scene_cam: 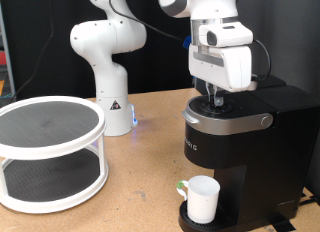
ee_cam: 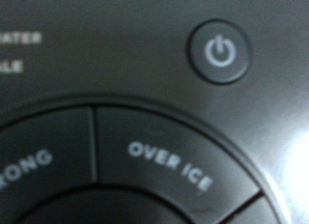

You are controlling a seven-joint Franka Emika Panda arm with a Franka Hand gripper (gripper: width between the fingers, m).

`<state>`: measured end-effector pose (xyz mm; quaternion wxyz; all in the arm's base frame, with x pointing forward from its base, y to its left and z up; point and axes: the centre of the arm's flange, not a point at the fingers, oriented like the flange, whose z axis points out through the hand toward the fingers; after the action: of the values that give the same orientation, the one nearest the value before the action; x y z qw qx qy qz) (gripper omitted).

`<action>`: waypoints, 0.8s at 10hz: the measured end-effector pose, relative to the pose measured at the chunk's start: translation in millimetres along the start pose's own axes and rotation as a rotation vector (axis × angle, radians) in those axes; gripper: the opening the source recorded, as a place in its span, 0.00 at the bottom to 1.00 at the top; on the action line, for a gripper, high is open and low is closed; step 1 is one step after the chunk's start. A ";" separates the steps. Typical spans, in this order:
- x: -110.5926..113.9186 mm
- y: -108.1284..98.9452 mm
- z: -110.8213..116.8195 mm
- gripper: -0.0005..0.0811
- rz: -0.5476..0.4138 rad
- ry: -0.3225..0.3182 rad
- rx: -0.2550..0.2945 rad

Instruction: Make a cup of coffee with the keurig machine

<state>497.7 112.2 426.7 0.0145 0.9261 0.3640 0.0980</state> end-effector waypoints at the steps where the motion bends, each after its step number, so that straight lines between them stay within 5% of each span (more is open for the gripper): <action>1: 2.0 0.5 -0.1 0.02 0.012 -0.031 0.011; 8: 18.1 18.9 4.9 0.02 0.102 -0.175 0.158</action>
<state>524.3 110.8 426.9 -0.0319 0.9468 0.3202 -0.0116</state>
